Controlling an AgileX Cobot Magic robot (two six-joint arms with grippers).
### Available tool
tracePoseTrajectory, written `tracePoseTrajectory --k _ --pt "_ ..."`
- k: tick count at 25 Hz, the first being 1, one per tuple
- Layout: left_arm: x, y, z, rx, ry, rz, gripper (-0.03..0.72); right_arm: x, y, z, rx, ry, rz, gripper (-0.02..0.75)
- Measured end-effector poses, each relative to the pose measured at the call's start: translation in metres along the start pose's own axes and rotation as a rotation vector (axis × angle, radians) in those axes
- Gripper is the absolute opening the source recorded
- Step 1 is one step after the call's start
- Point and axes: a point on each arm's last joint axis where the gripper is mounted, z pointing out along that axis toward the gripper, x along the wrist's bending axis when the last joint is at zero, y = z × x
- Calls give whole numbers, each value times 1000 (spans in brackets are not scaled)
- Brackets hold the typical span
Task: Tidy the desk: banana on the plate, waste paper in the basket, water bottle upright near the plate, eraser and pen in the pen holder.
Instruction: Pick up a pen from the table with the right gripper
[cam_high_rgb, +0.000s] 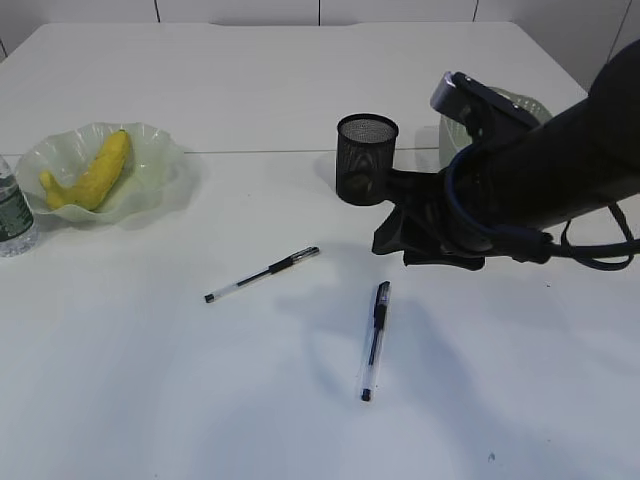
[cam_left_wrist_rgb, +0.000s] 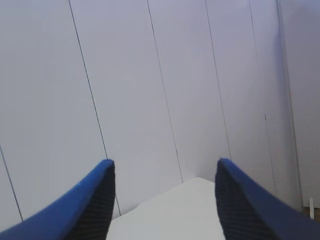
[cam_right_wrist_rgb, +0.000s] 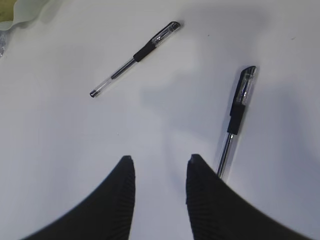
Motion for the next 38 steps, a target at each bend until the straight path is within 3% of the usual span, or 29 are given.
tracePoseTrajectory --k 8,19,26,33,38 --pt "0 0 0 0 0 -2 443 4 16 25 70 -40 15 263" --pt "-3 0 1 2 -30 -5 443 13 41 39 124 -335 -84 263" --pt "-4 0 1 2 -34 -5 443 30 39 71 177 -441 -63 263" --pt "-9 -1 1 7 -77 -4 443 13 29 106 275 -580 45 263" --pt "-8 -2 1 25 -74 14 443 11 28 116 278 -592 75 262"
